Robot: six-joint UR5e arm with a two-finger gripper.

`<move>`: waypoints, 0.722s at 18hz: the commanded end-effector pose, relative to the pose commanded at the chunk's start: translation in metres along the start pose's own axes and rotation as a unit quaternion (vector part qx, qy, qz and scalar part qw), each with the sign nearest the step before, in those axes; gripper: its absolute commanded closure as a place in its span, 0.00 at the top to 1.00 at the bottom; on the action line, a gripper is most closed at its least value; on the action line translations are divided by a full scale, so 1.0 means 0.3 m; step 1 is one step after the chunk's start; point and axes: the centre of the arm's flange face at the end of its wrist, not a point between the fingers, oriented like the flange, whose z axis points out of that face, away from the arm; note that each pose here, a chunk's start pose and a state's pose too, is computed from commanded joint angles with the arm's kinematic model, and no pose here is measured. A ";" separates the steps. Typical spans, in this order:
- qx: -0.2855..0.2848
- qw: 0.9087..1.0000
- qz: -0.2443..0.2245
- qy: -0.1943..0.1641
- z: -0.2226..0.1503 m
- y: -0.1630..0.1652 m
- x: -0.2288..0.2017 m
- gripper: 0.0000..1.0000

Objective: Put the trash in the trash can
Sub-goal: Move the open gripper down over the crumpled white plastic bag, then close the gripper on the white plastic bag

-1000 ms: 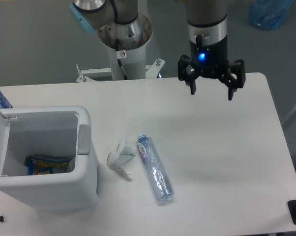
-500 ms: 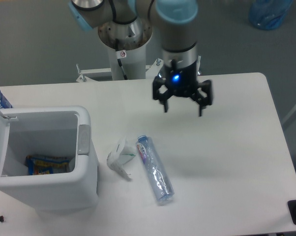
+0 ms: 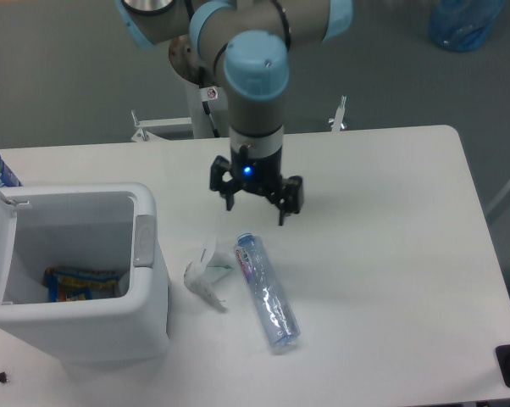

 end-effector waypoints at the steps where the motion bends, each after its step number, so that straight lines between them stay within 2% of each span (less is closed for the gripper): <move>1: -0.005 1.000 0.000 0.005 0.025 -0.006 0.010 1.00; 9: -0.029 0.999 -0.011 0.027 0.162 -0.047 0.038 1.00; 13: -0.030 0.999 -0.014 0.028 0.176 -0.072 0.032 0.99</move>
